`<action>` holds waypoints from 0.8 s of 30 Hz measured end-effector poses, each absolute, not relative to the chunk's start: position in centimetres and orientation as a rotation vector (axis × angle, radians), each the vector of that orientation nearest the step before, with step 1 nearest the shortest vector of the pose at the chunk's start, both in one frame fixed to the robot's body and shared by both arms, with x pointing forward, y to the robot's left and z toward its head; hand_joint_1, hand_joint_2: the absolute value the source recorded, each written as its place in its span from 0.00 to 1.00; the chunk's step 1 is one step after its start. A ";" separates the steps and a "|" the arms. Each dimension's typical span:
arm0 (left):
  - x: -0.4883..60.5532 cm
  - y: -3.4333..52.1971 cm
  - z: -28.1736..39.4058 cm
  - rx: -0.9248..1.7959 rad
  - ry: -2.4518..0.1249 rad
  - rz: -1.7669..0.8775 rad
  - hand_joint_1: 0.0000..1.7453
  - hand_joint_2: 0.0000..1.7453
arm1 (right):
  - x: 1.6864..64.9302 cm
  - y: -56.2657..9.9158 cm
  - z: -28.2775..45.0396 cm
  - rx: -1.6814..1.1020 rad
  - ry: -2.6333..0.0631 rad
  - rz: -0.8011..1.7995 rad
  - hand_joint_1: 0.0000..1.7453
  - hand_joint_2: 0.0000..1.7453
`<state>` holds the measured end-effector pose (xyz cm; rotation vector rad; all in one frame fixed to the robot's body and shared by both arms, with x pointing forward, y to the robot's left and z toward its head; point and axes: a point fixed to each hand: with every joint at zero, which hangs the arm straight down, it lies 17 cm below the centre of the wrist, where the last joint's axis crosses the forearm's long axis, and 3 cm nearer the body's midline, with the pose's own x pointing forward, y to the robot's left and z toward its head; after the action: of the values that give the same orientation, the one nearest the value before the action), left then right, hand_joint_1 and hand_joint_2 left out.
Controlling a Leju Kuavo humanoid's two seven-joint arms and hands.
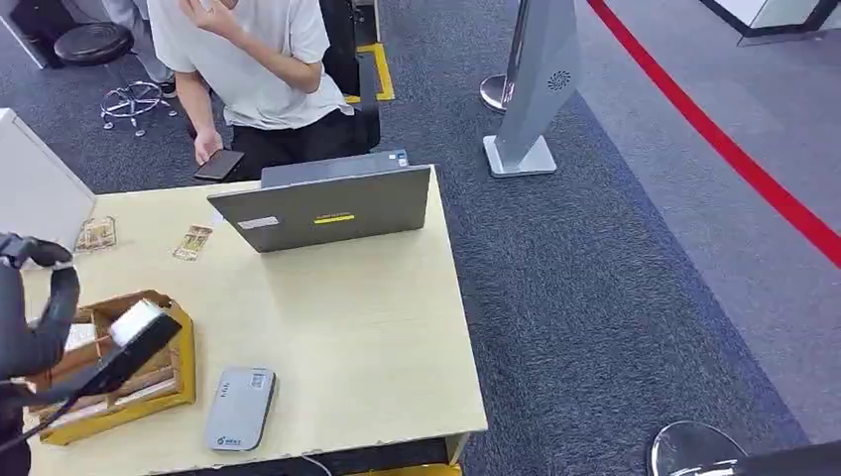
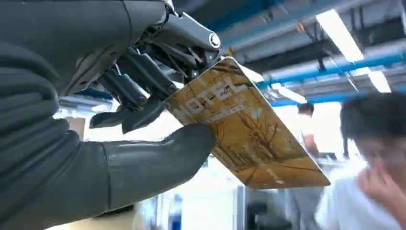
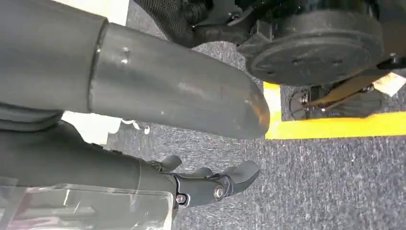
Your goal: Pass the card to the sensor for recognition and then transmit it.
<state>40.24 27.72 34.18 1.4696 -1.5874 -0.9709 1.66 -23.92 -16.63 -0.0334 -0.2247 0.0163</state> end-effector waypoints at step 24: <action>53.6 38.2 33.5 1.868 -1.164 -1.054 0.00 1.00 | 1.3 -24.9 -18.9 -0.023 -0.187 0.115 0.00 0.00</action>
<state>53.61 38.17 33.51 1.8683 -1.1638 -1.0543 1.28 -24.94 -18.93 -0.0230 -0.1875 0.1151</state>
